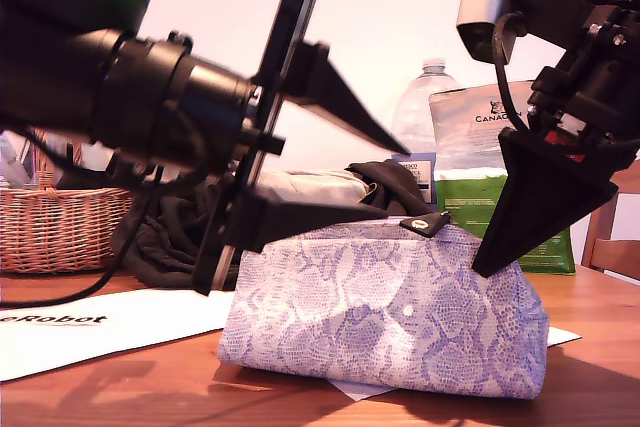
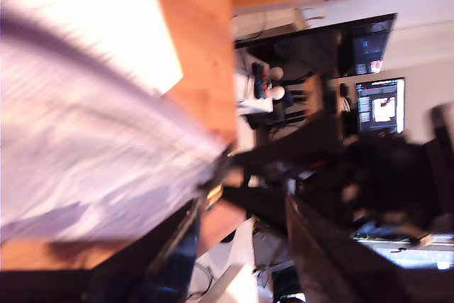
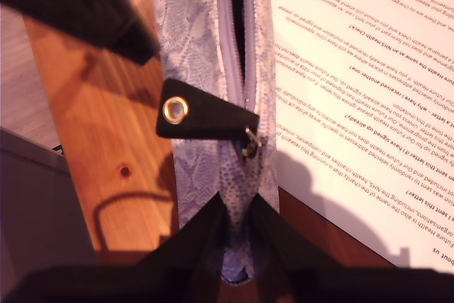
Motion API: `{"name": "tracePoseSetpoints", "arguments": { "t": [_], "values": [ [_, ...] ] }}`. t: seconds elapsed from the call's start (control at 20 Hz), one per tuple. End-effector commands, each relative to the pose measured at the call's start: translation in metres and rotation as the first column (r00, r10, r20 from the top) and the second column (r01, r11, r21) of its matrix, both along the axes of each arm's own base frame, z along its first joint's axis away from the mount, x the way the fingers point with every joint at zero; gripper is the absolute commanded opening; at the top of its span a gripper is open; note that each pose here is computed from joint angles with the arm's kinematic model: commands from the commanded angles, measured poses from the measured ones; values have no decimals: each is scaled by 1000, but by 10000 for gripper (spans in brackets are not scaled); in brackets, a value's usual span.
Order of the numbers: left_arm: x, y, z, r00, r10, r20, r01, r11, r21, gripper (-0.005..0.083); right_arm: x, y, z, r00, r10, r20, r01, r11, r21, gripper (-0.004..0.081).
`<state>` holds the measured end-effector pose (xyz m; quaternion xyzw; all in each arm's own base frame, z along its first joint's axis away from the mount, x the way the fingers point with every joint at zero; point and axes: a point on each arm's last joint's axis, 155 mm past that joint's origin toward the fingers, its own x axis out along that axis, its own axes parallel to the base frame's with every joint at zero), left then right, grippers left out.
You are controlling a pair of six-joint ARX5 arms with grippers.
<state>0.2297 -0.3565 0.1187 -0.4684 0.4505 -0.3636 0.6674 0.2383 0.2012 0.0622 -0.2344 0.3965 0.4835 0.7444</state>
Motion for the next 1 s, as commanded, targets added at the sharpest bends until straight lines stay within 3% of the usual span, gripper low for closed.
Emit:
{"name": "tracePoseSetpoints", "arguments": {
  "t": [0.0, 0.7, 0.95],
  "values": [
    [-2, 0, -12, 1000, -9, -9, 10, 999, 36, 343, -1, 1, -4, 1000, -2, -13, 2, 1000, -2, -13],
    [4, -24, -14, 997, -75, -11, 75, 995, 66, 340, -1, 1, -4, 1000, -2, -10, 2, 1000, -1, -13],
    [-3, -21, -34, 995, -96, -24, 98, 985, 138, 333, 0, 2, -4, 1000, -2, -7, 2, 1000, 1, -13]
  ]
}}
